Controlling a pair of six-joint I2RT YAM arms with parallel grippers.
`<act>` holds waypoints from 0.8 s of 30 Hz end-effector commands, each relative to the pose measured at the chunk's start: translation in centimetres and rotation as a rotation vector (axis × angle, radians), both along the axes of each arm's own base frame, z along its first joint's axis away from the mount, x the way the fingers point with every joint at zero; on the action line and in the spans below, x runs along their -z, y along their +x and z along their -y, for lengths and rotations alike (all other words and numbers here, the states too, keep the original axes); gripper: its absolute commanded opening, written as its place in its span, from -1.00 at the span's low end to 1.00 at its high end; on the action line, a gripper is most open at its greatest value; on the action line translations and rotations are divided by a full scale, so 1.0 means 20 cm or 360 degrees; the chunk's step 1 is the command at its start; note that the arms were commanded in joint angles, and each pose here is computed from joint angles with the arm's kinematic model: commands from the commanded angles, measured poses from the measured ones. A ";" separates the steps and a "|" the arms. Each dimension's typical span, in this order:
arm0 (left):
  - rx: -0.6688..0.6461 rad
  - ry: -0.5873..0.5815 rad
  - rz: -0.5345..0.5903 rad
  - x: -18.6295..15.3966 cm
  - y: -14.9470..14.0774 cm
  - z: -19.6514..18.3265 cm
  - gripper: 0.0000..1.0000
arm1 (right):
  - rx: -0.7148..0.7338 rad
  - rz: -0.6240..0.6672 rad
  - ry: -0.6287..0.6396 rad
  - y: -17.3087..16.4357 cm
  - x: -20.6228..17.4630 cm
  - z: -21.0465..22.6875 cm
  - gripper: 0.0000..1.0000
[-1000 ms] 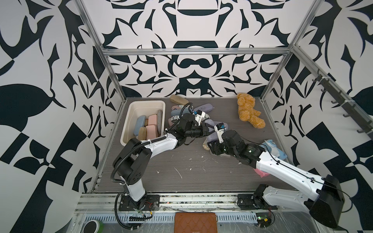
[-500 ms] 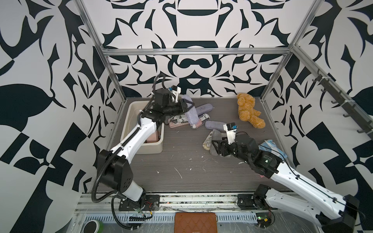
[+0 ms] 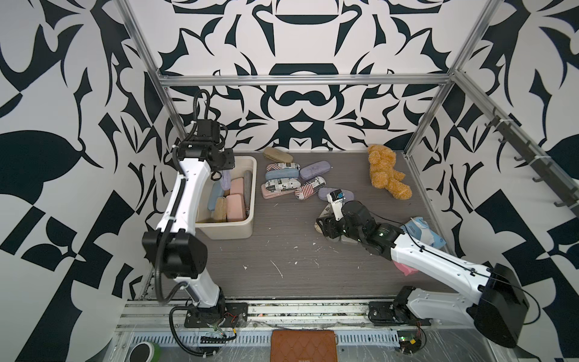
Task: Put the glasses cases into the storage boxes
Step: Place the glasses case in the storage box.
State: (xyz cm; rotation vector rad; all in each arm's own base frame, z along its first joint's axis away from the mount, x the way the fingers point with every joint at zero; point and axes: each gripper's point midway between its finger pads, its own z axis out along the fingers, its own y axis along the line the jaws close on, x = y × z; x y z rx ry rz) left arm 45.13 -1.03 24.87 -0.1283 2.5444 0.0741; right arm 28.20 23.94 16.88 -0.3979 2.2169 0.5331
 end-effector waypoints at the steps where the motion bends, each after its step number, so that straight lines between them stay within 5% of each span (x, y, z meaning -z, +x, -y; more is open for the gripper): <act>1: -0.0119 0.0450 -0.0206 0.08 -0.04 -0.24 -0.62 | -0.0049 0.0127 0.0165 0.06 -0.16 -0.05 0.42; 6: -0.0168 0.0762 -0.0317 0.19 0.08 -0.39 -0.61 | -0.0047 0.0074 0.0234 0.07 -0.08 -0.02 0.42; 11: -0.0198 0.0764 -0.0523 0.43 0.11 -0.44 -0.53 | 0.0013 0.0049 0.0229 0.11 -0.02 0.04 0.41; 17: -0.0199 0.0762 -0.0612 0.56 0.08 -0.44 0.22 | 0.0032 0.0066 0.0235 0.11 -0.03 0.08 0.42; 24: -0.0230 0.0735 -0.0476 0.34 0.08 -0.38 0.68 | 0.0075 0.0079 0.0204 0.11 -0.04 0.11 0.43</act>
